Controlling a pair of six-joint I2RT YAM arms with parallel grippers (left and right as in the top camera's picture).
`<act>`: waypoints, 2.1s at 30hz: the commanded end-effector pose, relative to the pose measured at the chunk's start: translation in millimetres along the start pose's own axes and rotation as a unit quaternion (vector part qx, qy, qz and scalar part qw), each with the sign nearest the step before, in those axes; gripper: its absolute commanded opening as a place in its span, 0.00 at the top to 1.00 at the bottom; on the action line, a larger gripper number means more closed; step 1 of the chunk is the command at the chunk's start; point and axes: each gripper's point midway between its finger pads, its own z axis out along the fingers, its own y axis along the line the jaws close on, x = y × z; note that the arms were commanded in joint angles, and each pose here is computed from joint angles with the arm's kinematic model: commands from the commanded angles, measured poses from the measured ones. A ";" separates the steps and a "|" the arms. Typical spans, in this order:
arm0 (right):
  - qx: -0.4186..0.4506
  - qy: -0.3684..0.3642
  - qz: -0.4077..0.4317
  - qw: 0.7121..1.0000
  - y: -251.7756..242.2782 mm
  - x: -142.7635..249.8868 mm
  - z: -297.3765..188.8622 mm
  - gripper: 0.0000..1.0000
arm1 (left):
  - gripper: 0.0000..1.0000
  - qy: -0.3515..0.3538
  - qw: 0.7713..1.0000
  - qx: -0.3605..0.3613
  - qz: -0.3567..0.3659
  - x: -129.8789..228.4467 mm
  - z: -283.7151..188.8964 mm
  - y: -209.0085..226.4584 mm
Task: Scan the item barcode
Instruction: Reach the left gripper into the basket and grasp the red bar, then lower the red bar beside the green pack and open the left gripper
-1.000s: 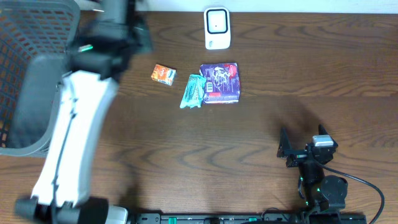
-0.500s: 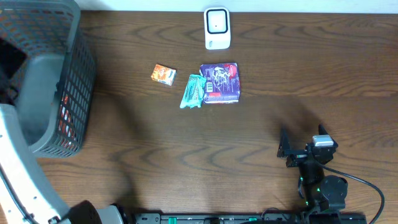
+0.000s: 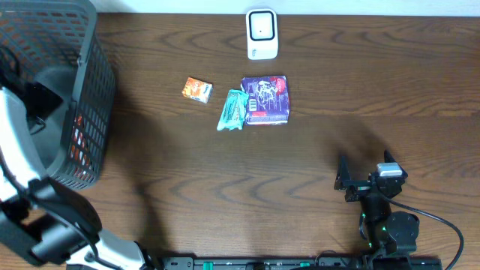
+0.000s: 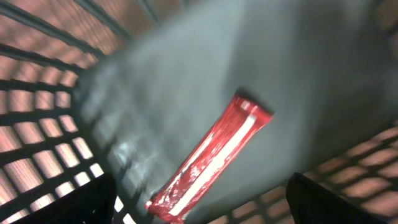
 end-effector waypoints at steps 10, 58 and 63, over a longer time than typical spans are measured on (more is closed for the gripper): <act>0.001 0.001 -0.005 1.000 -0.6 0.9 -0.1 0.01 | 0.20 0.193 0.971 -0.038 0.139 88.2 110.8 14.3; 0.001 0.001 -0.005 1.000 -0.6 0.9 -0.1 0.01 | 0.93 -0.225 0.816 0.497 0.193 77.2 -344.7 -163.0; 0.001 0.001 -0.005 1.000 -0.6 0.9 -0.1 0.01 | 0.93 -0.146 0.799 0.503 0.297 143.1 -316.5 -222.0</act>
